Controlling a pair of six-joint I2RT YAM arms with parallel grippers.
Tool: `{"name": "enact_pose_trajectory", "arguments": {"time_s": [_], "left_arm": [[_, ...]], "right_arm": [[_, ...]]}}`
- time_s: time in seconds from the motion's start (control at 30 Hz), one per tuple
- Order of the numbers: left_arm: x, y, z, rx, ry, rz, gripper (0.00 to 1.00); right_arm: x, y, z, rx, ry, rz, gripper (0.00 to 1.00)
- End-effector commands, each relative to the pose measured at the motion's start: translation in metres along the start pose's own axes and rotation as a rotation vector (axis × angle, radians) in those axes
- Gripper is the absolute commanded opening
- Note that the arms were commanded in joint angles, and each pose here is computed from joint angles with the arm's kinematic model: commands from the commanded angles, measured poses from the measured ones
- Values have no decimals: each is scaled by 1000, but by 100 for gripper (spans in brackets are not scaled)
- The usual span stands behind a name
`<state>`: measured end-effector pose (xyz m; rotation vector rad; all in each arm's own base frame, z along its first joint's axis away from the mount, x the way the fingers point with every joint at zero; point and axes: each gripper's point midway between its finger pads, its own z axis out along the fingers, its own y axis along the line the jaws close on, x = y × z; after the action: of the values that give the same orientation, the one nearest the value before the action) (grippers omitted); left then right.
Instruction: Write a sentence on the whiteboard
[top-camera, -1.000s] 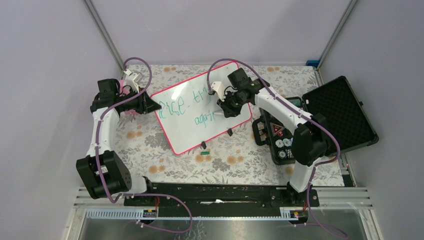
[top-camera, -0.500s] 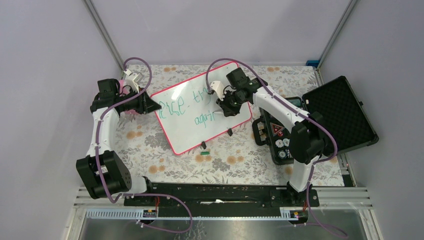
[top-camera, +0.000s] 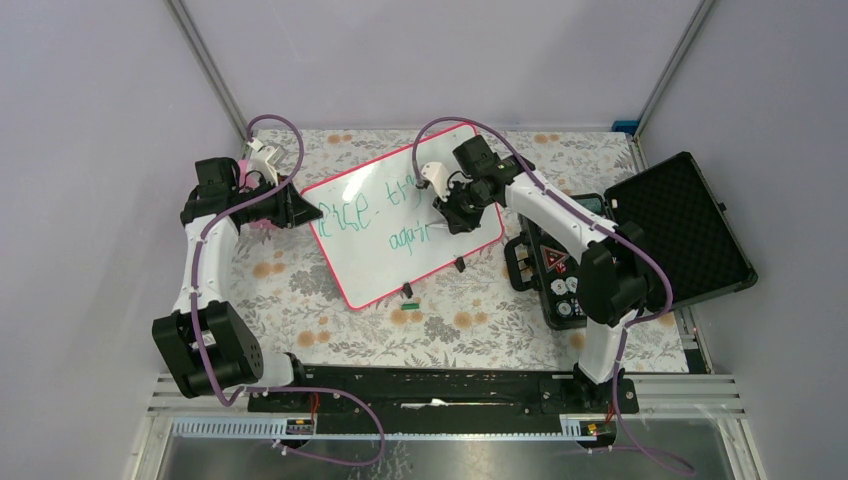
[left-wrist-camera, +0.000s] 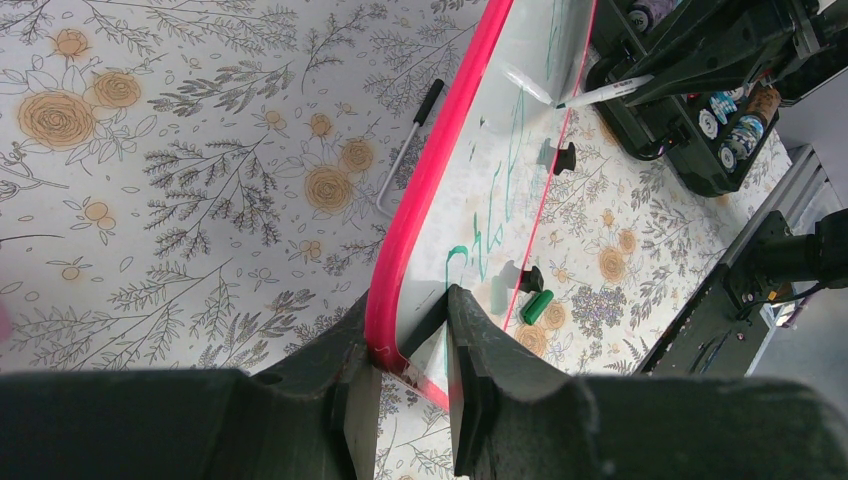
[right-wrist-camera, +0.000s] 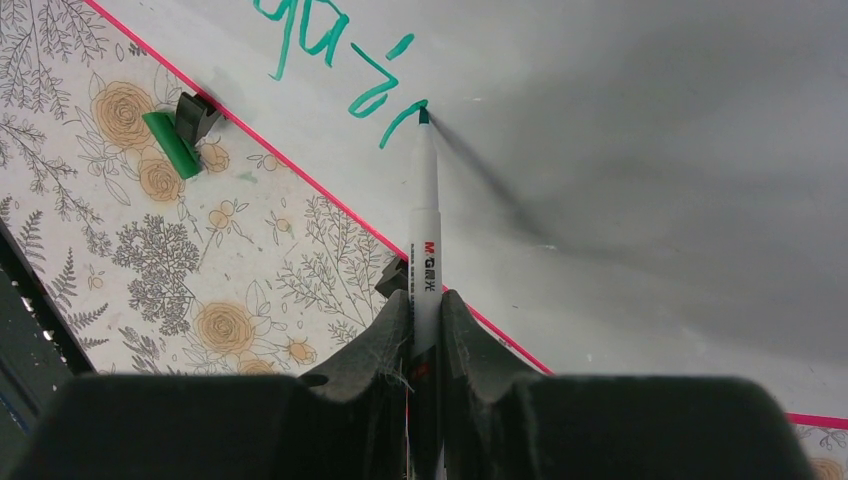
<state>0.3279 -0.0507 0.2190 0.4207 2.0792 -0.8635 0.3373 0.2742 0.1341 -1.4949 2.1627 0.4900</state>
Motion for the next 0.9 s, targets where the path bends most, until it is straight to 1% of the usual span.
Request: {"name": "enact_pose_trajectory", "arguments": {"time_s": [0.0,0.33,0.87], "left_arm": [[-1,4,0,-43,7,116,0],[-2,4,-1,-43,5,116,0],[-1,4,0,-40,7,114,0]], "right_arm": [[-9,-21,-8,66,-25,4,0],[-3,-24,-10,70,-21,17,0],[11,-12,-5,29,-3,23,0]]}}
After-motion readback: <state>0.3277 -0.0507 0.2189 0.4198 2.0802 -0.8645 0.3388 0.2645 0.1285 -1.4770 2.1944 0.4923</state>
